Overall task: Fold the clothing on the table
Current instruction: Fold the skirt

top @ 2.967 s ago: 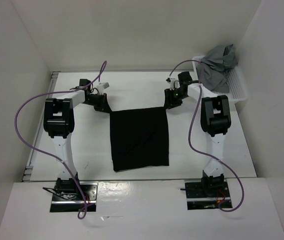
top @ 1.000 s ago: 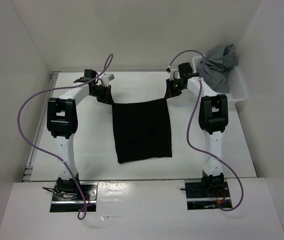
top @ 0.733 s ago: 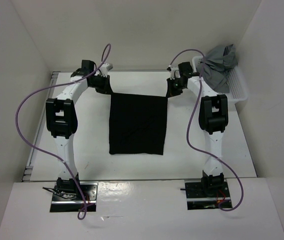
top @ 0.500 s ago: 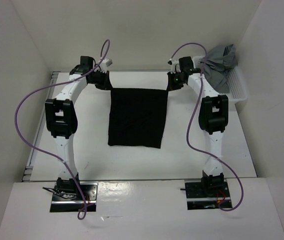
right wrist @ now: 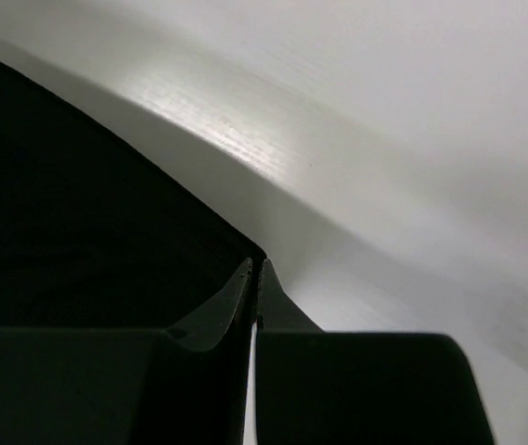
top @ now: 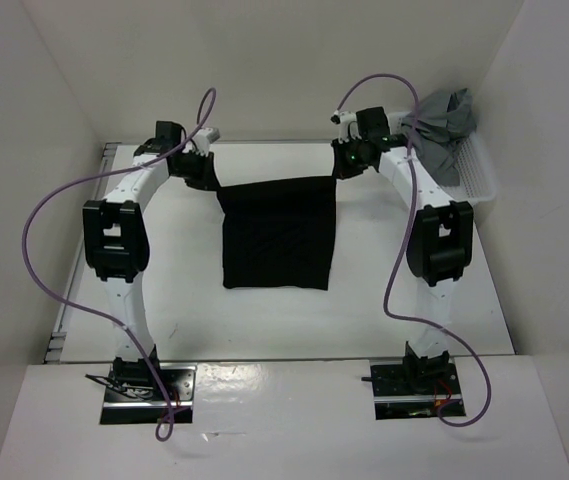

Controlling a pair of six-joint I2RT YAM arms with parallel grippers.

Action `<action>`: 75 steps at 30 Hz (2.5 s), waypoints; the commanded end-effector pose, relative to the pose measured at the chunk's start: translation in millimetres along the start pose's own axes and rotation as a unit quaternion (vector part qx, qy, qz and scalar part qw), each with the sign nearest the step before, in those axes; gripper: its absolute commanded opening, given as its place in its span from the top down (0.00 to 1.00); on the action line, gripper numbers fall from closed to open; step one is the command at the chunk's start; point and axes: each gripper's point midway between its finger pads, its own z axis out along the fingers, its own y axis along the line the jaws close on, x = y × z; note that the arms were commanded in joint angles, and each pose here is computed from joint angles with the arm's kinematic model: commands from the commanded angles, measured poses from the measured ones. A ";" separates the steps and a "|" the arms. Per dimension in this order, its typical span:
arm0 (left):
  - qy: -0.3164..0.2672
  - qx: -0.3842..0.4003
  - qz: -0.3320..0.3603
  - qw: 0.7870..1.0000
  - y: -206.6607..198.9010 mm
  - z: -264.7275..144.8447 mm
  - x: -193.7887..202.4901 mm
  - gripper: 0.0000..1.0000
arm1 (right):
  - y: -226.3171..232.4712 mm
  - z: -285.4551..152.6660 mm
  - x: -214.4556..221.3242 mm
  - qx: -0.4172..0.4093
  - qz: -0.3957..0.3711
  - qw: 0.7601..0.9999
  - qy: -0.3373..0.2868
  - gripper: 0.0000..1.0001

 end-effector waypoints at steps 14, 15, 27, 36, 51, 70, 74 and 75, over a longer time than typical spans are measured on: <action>-0.011 0.021 0.082 0.996 -72.9 -94.9 23.1 1.00 | 42.5 -90.7 50.8 -0.015 -0.097 0.994 0.038 1.00; 0.002 0.028 0.076 0.997 -78.4 -93.2 33.4 1.00 | 42.2 -89.8 58.0 -0.018 -0.102 0.993 0.049 1.00; 0.077 0.043 0.065 0.994 -86.7 -94.4 106.7 1.00 | 77.2 -94.6 105.7 -0.079 -0.134 0.979 0.134 1.00; 0.099 0.060 0.079 0.990 -105.1 -101.0 126.0 0.97 | 102.2 -89.5 145.8 -0.123 -0.155 0.958 0.206 1.00; 0.130 0.085 0.116 0.981 -131.9 -108.9 146.5 0.97 | 94.8 -88.1 163.8 -0.122 -0.171 0.948 0.239 1.00; 0.145 0.087 0.144 0.975 -139.0 -126.4 166.3 0.62 | 125.4 -106.9 210.9 -0.182 -0.206 0.904 0.328 0.87; 0.154 0.073 0.151 0.974 -136.1 -131.4 171.4 0.62 | 129.7 -111.9 221.6 -0.198 -0.210 0.890 0.353 0.82; 0.156 0.069 0.152 0.974 -135.6 -133.0 173.5 0.62 | 133.1 -117.2 225.8 -0.203 -0.210 0.884 0.365 0.80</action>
